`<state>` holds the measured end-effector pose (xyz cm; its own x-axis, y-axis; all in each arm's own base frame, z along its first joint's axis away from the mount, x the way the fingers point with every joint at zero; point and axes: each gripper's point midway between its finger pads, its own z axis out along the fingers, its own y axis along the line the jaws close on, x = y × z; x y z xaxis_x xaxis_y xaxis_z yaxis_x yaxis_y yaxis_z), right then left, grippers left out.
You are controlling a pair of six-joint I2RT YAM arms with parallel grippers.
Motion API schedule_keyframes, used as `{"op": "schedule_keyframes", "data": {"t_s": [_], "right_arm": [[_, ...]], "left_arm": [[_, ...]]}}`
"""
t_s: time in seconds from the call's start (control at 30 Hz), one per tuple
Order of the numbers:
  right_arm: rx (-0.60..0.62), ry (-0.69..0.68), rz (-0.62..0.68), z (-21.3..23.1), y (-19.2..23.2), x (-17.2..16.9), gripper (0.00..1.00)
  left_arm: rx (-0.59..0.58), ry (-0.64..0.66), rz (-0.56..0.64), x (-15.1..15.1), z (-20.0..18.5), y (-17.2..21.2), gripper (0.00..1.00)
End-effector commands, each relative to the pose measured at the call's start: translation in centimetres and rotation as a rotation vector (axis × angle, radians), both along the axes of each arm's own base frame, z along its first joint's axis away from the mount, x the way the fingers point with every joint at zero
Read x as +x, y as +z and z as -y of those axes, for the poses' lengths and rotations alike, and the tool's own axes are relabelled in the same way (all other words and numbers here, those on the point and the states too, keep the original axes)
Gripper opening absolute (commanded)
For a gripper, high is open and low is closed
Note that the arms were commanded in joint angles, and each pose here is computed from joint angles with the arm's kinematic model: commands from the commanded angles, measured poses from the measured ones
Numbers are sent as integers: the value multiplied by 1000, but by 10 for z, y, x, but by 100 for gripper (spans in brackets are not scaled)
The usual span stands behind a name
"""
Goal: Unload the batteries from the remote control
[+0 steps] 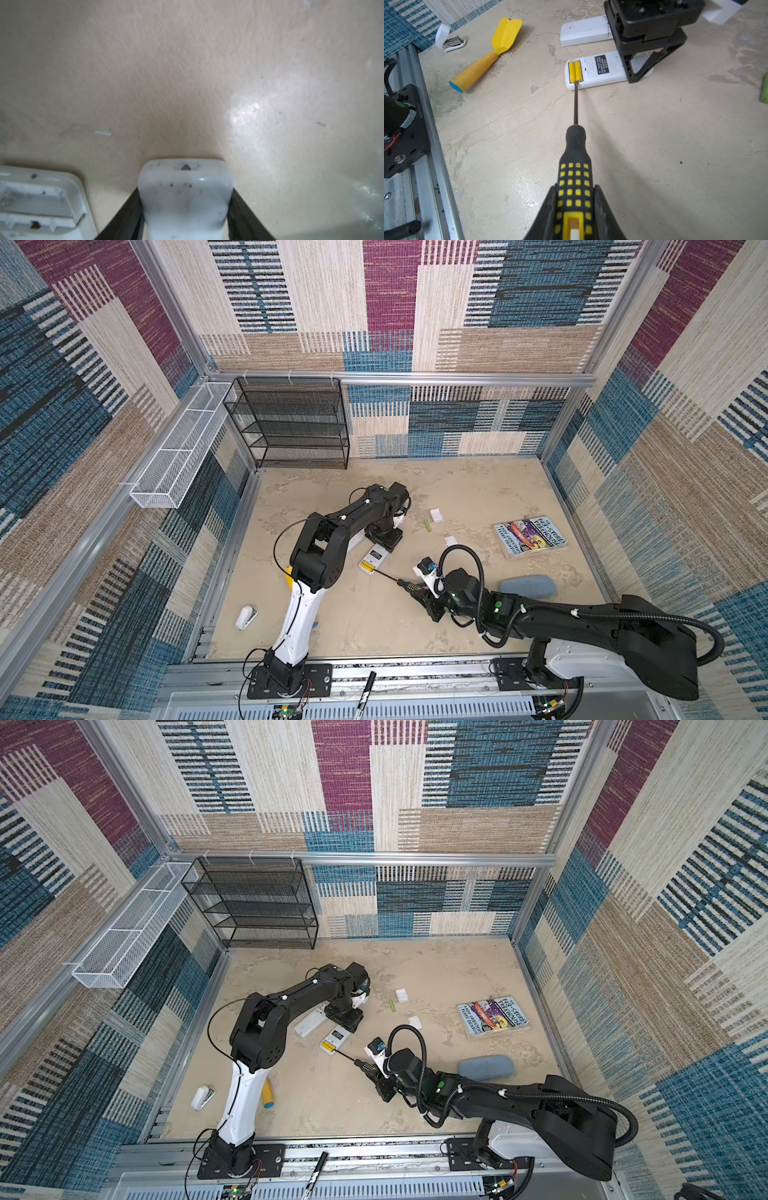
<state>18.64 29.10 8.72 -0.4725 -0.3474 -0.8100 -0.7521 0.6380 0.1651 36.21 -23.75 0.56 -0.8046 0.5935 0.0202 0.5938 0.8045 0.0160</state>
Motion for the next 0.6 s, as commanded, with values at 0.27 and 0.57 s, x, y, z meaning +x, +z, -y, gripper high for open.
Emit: {"op": "schedule_keyframes", "data": {"t_s": [0.27, 0.57], "right_arm": [[7, -7, 20, -3, 2, 4, 0], [76, -13, 66, -7, 8, 8, 0]], "left_arm": [[115, -22, -88, -18, -20, -47, 33], [101, -14, -108, -23, -18, -49, 32]]}}
